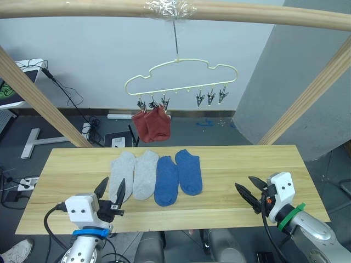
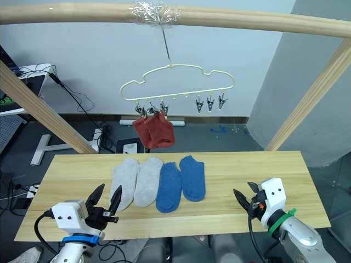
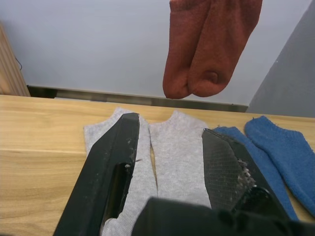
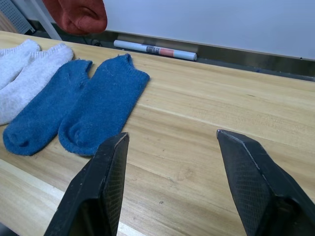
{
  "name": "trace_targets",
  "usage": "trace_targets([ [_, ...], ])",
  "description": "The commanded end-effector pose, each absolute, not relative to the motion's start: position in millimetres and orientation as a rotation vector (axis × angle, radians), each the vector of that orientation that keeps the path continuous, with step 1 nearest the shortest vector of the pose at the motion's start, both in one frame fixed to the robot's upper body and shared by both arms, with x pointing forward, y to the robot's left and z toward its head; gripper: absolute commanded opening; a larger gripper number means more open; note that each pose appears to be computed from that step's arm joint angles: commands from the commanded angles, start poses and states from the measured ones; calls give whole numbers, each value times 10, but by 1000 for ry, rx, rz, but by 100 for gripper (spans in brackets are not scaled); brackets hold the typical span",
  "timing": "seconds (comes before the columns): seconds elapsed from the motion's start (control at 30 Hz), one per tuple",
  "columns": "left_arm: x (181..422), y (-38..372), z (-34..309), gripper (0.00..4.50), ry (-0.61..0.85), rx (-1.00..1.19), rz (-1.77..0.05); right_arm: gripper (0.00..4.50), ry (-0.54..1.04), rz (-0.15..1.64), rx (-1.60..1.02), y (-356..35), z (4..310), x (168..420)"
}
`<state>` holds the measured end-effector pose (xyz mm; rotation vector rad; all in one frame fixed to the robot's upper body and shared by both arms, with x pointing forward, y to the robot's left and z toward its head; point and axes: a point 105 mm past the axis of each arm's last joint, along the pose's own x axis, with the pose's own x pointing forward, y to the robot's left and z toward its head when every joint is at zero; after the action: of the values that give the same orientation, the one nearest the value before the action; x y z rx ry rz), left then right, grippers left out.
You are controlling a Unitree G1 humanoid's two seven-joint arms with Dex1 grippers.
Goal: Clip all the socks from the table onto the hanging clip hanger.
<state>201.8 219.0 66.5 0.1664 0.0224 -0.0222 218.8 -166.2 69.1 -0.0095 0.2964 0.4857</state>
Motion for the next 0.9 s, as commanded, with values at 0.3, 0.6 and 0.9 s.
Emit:
trace_targets([
  [0.3, 2205, 2145, 901, 232, -65, 151, -29, 295, 248, 509, -13, -1629, 828, 2186],
  [0.6, 2525, 1944, 1313, 232, -143, 182, -163, 295, 123, 639, -90, -1418, 1227, 2270],
  [0.9, 2668, 1888, 1431, 232, -130, 208, -263, 295, 35, 799, -92, -1023, 1580, 2191],
])
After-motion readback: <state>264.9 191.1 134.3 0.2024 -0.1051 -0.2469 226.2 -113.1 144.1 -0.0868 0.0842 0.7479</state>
